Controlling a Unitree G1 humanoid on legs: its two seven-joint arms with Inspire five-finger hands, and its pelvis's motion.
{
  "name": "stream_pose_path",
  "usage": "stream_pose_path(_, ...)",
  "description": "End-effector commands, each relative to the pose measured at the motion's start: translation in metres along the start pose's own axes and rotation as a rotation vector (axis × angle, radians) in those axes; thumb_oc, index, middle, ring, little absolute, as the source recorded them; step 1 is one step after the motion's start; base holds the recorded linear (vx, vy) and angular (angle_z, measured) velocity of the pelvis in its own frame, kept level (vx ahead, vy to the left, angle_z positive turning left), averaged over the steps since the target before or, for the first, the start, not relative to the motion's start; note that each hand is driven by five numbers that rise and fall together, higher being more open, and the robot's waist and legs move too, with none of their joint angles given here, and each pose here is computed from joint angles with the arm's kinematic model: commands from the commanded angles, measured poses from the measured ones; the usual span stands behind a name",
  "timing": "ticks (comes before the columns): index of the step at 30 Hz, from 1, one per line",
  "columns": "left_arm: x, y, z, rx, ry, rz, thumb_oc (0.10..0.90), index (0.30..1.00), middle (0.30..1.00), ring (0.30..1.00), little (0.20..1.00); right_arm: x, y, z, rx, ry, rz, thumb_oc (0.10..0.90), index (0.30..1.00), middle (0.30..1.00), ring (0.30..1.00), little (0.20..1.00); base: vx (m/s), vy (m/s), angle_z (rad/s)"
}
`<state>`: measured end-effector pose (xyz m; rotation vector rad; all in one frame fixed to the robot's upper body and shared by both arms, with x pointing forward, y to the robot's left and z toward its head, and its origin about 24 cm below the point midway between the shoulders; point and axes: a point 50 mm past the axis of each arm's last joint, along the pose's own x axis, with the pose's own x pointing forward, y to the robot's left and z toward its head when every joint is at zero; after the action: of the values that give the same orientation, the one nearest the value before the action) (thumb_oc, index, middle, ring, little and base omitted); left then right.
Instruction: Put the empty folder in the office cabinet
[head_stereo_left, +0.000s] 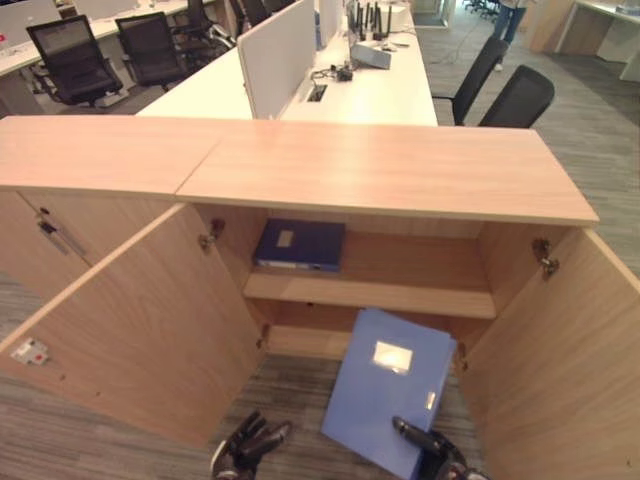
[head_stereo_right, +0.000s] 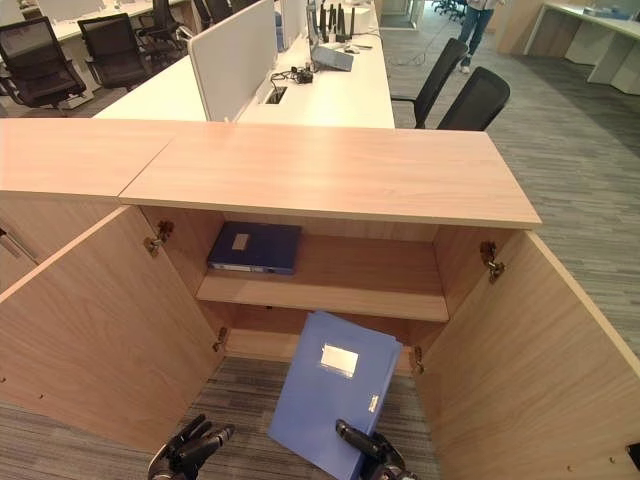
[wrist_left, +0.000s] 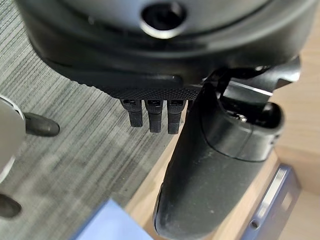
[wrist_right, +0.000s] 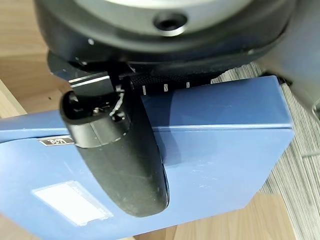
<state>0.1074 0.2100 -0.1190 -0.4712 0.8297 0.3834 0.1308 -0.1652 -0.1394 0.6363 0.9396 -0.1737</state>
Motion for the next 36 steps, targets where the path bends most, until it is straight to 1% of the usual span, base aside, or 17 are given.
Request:
stream_pose_path(1, 0.014, -0.036, 0.041, -0.091, -0.169, -0.103, 0.800, 0.900, 0.900, 0.900, 0.900, 0.011, 0.058, 0.038, 0.037, -0.162, 0.217, 0.400, 0.300, 0.300, 0.300, 0.300, -0.03, -0.111, -0.32)
stream_pose_path(3, 0.017, -0.042, 0.034, -0.111, -0.130, -0.101, 0.800, 0.900, 0.900, 0.900, 0.900, 0.013, 0.069, 0.044, 0.040, -0.167, 0.245, 0.400, 0.300, 0.300, 0.300, 0.300, -0.03, -0.103, -0.43)
stream_pose_path(5, 0.016, -0.052, 0.029, -0.206, -0.113, -0.128, 0.800, 0.900, 0.900, 0.900, 0.900, 0.012, 0.081, 0.050, 0.067, -0.178, 0.287, 0.400, 0.300, 0.300, 0.300, 0.300, 0.21, -0.174, -0.41)
stream_pose_path(7, 0.012, -0.049, 0.020, -0.199, -0.094, -0.126, 0.800, 0.900, 0.900, 0.900, 0.900, 0.005, 0.093, 0.063, 0.041, -0.234, 0.361, 0.400, 0.300, 0.300, 0.300, 0.300, 0.32, -0.254, 0.69)
stream_pose_path(10, 0.008, -0.040, 0.009, -0.175, -0.052, -0.115, 0.800, 0.900, 0.900, 0.900, 0.900, -0.011, 0.117, 0.098, -0.006, -0.362, 0.498, 0.400, 0.300, 0.300, 0.300, 0.300, 0.23, -0.232, 0.94)
stream_pose_path(12, 0.007, -0.037, 0.002, -0.170, -0.020, -0.110, 0.800, 0.900, 0.900, 0.900, 0.900, -0.030, 0.136, 0.138, -0.002, -0.526, 0.578, 0.400, 0.300, 0.300, 0.300, 0.300, 0.25, -0.253, 0.38)
stream_pose_path(13, 0.007, -0.039, 0.001, -0.173, -0.018, -0.116, 0.800, 0.900, 0.900, 0.900, 0.900, -0.041, 0.144, 0.167, 0.066, -0.645, 0.601, 0.400, 0.300, 0.300, 0.300, 0.300, 0.17, -0.181, 0.52)
stream_pose_path(14, 0.008, -0.041, 0.001, -0.176, -0.013, -0.122, 0.800, 0.900, 0.900, 0.900, 0.900, -0.045, 0.147, 0.176, 0.116, -0.684, 0.606, 0.400, 0.300, 0.300, 0.300, 0.300, 0.20, -0.219, 0.54)
stream_pose_path(15, 0.008, -0.048, -0.001, -0.183, -0.004, -0.135, 0.800, 0.900, 0.900, 0.900, 0.900, -0.060, 0.157, 0.194, 0.270, -0.785, 0.667, 0.400, 0.300, 0.300, 0.300, 0.300, 0.14, -0.157, 0.52)
stream_pose_path(16, 0.008, -0.051, 0.000, -0.184, -0.008, -0.142, 0.800, 0.900, 0.900, 0.900, 0.900, -0.068, 0.162, 0.200, 0.321, -0.829, 0.699, 0.400, 0.300, 0.300, 0.300, 0.300, 0.16, -0.191, 0.30)
stream_pose_path(19, 0.007, -0.055, 0.002, -0.171, -0.016, -0.162, 0.800, 0.900, 0.900, 0.900, 0.900, -0.091, 0.171, 0.223, 0.352, -0.955, 0.762, 0.400, 0.300, 0.300, 0.300, 0.300, 0.10, -0.159, 0.21)
stream_pose_path(20, 0.006, -0.055, 0.001, -0.158, -0.016, -0.166, 0.800, 0.900, 0.900, 0.900, 0.900, -0.107, 0.176, 0.235, 0.373, -1.035, 0.813, 0.400, 0.300, 0.300, 0.300, 0.300, 0.08, -0.152, 0.21)
stream_pose_path(24, 0.004, -0.052, -0.004, -0.147, -0.002, -0.161, 0.800, 0.900, 0.900, 0.900, 0.900, -0.119, 0.178, 0.246, 0.437, -1.110, 0.835, 0.400, 0.300, 0.300, 0.300, 0.300, 0.08, -0.143, 0.14)
stream_pose_path(26, 0.003, -0.048, -0.007, -0.153, 0.005, -0.144, 0.800, 0.900, 0.900, 0.900, 0.900, -0.123, 0.176, 0.260, 0.540, -1.155, 0.807, 0.400, 0.300, 0.300, 0.300, 0.300, 0.07, -0.126, 0.21)
stream_pose_path(31, 0.001, -0.053, -0.005, -0.148, 0.001, -0.164, 0.800, 0.900, 0.900, 0.900, 0.900, -0.132, 0.174, 0.281, 0.685, -1.229, 0.773, 0.400, 0.300, 0.300, 0.300, 0.300, 0.00, -0.071, 0.22)
stream_pose_path(34, -0.001, -0.056, -0.006, -0.118, 0.007, -0.188, 0.800, 0.900, 0.900, 0.900, 0.900, -0.138, 0.180, 0.296, 0.798, -1.255, 0.765, 0.400, 0.300, 0.300, 0.300, 0.300, -0.03, -0.005, 0.22)
stream_pose_path(36, -0.005, -0.054, -0.015, -0.081, 0.044, -0.198, 0.800, 0.900, 0.900, 0.900, 0.900, -0.138, 0.193, 0.306, 0.892, -1.234, 0.754, 0.400, 0.300, 0.300, 0.300, 0.300, 0.05, 0.041, 0.08)
